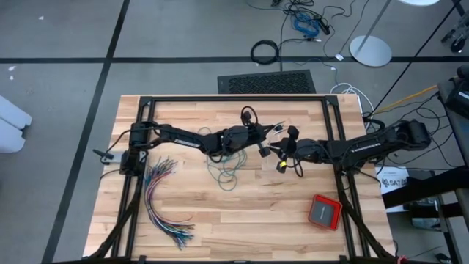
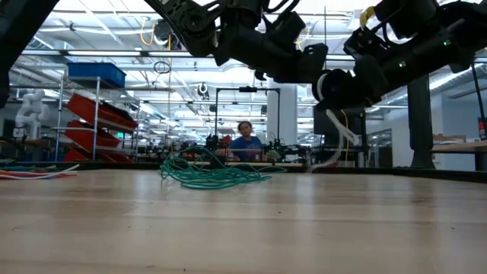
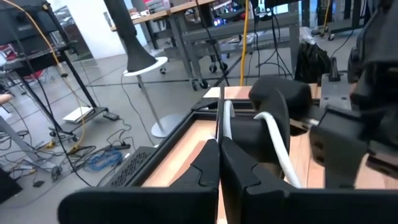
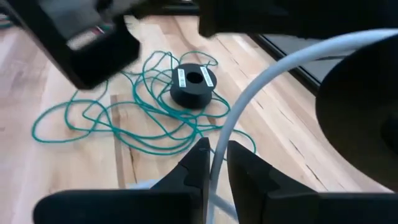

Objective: Coil cords
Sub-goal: Coil the white wire onto the spool

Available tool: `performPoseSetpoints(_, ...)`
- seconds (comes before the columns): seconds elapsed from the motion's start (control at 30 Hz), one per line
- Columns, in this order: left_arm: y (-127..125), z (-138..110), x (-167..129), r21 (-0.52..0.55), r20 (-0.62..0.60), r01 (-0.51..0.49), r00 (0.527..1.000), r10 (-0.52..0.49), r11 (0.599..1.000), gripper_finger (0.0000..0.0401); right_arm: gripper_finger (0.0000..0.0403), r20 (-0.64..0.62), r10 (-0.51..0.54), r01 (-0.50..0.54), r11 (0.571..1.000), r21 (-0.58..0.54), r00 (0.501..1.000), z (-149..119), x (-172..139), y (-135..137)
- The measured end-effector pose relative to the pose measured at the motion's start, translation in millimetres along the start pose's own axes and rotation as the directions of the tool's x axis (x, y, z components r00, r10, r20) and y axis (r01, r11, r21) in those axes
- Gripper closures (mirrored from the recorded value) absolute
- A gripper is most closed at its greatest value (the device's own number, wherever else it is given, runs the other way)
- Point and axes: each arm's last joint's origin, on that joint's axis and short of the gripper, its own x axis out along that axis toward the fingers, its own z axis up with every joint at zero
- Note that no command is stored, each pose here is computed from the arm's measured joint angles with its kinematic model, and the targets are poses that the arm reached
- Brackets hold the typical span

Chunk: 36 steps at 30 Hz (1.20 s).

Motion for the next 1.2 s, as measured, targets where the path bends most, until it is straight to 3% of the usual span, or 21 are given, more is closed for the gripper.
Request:
performPoseSetpoints(0.63, 6.4, 28.0, -10.7, -0.059, 0.103, 0.049, 0.994, -0.043, 0.997, 0.0401, 0.0362, 0.038, 0.03, -0.027, 0.997, -0.073, 0.999, -13.4, -4.3, 6.2)
performPoseSetpoints(0.93, 6.8, 36.1, -12.6, -0.151, 0.183, 0.125, 0.978, -0.097, 0.981, 0.0401, 0.0362, 0.06, -0.039, 0.044, 0.995, -0.091, 0.997, -11.7, -5.6, 6.7)
performPoseSetpoints(1.2, 5.0, 43.7, -18.0, -0.155, 0.201, 0.136, 0.974, -0.104, 0.978, 0.0401, 0.0362, 0.072, -0.099, 0.107, 0.987, -0.117, 0.993, -11.2, -7.3, 8.4)
